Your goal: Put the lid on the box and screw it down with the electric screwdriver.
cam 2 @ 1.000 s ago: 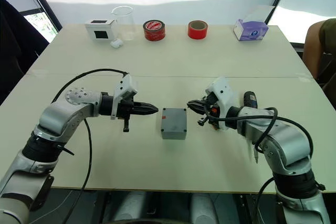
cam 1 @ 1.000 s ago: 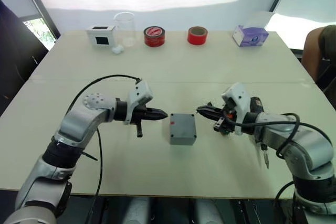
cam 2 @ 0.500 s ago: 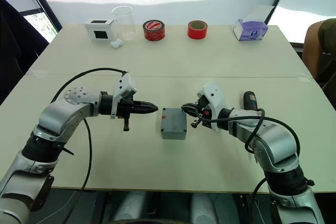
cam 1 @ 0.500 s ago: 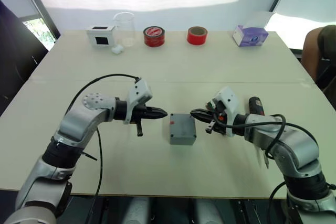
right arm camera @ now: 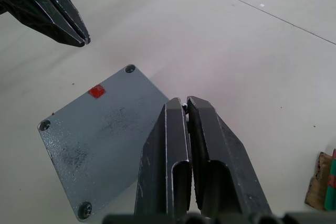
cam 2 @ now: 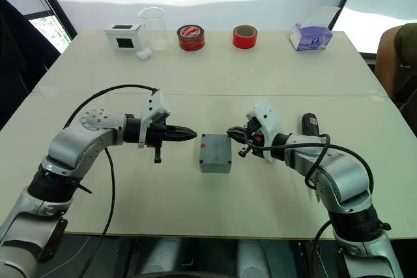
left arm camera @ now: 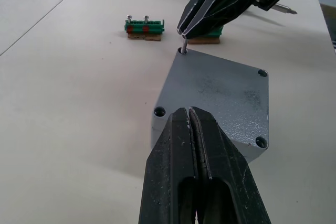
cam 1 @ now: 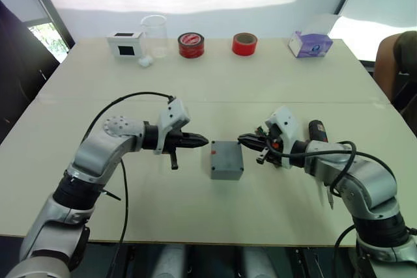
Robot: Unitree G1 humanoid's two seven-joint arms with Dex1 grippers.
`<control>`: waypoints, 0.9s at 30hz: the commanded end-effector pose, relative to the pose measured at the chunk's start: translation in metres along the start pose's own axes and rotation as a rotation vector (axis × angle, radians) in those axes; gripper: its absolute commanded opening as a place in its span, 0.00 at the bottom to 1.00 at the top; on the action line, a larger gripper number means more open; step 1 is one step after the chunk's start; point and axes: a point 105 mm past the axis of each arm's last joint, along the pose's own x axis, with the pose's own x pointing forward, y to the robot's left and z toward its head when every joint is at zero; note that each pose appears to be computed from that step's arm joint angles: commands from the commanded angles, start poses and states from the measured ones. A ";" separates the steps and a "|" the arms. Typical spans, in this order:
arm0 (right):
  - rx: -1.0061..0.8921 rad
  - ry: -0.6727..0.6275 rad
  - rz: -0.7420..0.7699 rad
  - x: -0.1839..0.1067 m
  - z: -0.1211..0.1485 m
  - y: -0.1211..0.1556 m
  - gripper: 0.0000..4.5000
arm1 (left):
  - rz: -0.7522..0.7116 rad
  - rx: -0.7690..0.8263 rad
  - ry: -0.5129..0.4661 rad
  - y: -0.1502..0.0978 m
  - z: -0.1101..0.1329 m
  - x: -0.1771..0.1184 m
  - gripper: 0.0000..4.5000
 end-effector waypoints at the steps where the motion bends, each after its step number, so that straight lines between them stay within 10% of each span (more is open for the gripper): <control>1: -0.025 -0.034 -0.032 -0.006 0.009 -0.007 0.02 | -0.007 0.039 -0.021 -0.003 0.010 -0.001 0.00; 27: -0.026 -0.004 -0.023 0.001 -0.002 -0.005 0.02 | 0.003 0.041 -0.024 -0.001 0.010 -0.001 0.00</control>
